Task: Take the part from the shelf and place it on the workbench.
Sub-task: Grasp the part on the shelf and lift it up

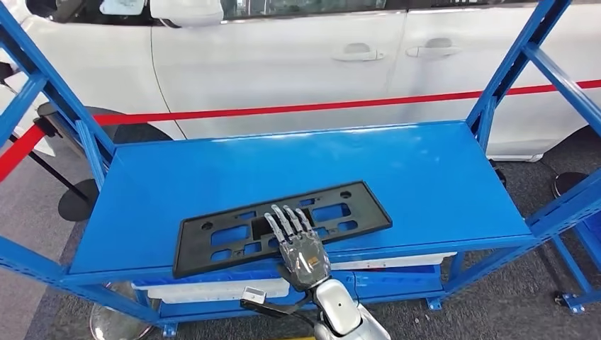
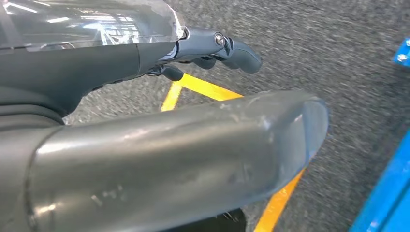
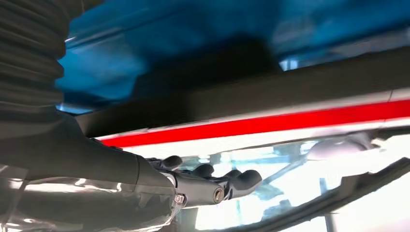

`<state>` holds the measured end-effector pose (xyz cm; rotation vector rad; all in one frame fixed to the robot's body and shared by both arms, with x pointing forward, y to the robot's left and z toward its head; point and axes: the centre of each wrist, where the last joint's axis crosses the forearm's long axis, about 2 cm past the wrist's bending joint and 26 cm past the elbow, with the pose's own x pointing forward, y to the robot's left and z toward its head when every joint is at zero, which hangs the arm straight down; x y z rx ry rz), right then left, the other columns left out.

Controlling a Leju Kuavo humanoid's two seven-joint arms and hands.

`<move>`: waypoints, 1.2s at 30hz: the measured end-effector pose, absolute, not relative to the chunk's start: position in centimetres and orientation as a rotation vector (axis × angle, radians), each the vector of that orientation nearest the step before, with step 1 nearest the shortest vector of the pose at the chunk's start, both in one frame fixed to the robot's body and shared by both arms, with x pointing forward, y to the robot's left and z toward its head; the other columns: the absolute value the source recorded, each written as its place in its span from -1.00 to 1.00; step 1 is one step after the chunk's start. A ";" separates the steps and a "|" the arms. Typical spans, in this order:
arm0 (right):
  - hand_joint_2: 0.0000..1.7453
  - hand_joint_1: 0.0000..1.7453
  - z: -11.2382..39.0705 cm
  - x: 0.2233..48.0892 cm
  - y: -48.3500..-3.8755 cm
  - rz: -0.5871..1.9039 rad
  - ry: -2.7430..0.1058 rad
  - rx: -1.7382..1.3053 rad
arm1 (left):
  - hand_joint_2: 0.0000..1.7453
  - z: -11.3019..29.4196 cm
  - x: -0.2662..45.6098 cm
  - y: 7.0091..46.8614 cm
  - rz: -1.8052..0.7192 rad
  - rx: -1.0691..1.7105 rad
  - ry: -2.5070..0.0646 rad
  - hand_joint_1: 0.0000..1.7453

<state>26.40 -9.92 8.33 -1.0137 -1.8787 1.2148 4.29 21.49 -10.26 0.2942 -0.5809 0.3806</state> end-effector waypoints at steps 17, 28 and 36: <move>1.00 0.98 8.3 25.9 -9.6 1.177 -1.810 -0.836 | -1.00 -9.7 4.7 21.0 0.420 0.333 -0.581 -1.00; 1.00 0.95 9.1 26.1 -8.8 1.206 -1.809 -0.798 | -1.00 -9.5 4.3 21.3 0.477 0.360 -0.548 -1.00; 1.00 -0.26 10.6 27.7 -8.6 1.204 -1.825 -0.829 | -1.00 -8.9 4.6 21.1 0.470 0.366 -0.568 -1.00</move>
